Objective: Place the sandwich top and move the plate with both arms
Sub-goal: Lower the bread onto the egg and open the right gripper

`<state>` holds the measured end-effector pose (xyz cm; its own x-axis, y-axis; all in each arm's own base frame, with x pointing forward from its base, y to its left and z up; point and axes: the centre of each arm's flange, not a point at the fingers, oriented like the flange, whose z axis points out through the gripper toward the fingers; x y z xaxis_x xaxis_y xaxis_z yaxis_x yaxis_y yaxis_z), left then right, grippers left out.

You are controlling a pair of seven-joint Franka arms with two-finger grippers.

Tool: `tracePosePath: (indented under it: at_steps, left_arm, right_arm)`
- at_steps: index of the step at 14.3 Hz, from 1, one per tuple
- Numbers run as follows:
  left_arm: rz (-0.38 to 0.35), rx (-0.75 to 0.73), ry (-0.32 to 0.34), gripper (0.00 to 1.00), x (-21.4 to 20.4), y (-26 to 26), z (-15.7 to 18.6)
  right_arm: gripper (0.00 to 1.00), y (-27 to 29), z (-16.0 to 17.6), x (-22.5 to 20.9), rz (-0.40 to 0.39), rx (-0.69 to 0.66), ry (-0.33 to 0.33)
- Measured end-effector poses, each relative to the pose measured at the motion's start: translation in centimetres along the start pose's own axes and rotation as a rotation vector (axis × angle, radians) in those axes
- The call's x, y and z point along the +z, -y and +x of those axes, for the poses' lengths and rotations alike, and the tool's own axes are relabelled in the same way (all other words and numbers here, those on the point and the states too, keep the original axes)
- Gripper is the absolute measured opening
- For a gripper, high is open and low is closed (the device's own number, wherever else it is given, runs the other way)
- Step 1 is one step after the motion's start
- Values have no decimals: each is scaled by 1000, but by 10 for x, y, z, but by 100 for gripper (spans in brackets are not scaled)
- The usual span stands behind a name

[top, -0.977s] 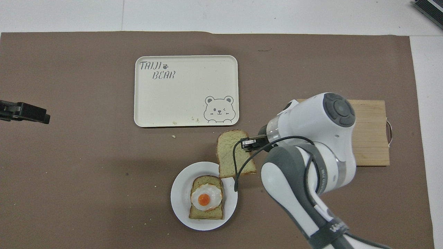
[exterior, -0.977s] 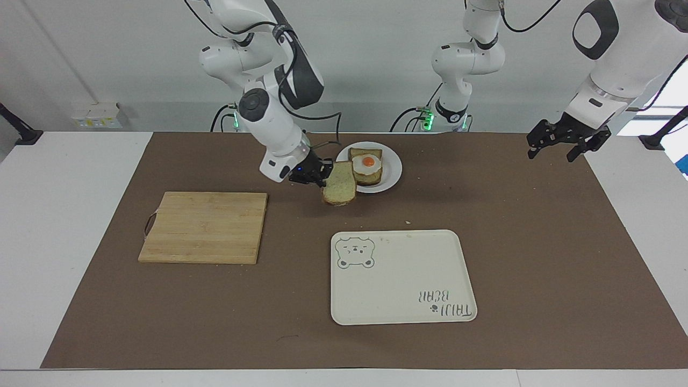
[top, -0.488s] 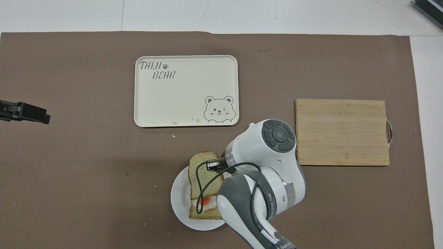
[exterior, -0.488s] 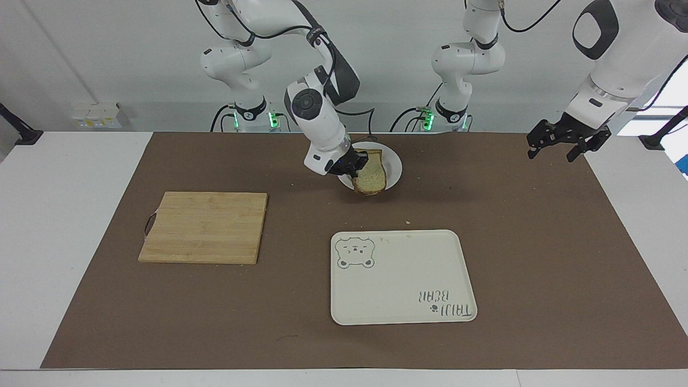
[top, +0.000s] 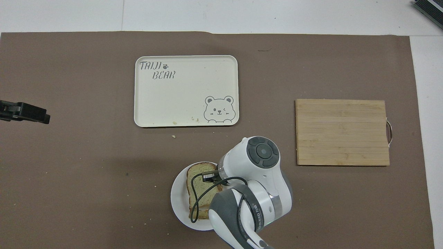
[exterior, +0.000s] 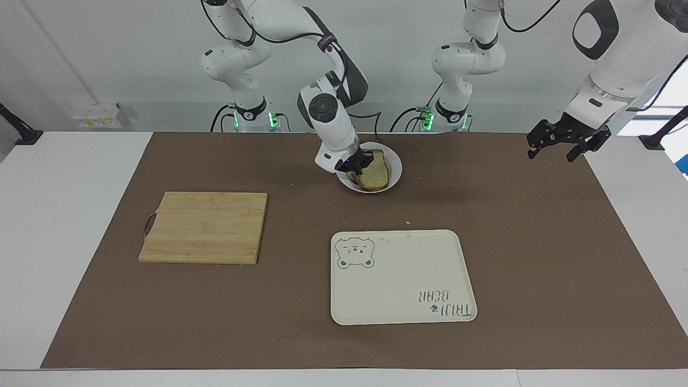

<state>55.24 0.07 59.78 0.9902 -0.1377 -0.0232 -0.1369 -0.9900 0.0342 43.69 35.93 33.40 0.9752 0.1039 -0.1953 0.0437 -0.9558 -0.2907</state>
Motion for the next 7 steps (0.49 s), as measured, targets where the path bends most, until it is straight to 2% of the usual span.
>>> tracePosePath:
  at_steps: [4, 5, 7]
  left_arm:
    - [0, 0, 0, 100, 0, 0, 0]
    - [0, 0, 0, 100, 0, 0, 0]
    - [0, 0, 0, 100, 0, 0, 0]
  right_arm:
    - [6, -3, -1, 2, -3, 21, 5]
    - [11, -3, -1, 3, -3, 24, 5]
    - [33, -4, 0, 1, -2, 27, 3]
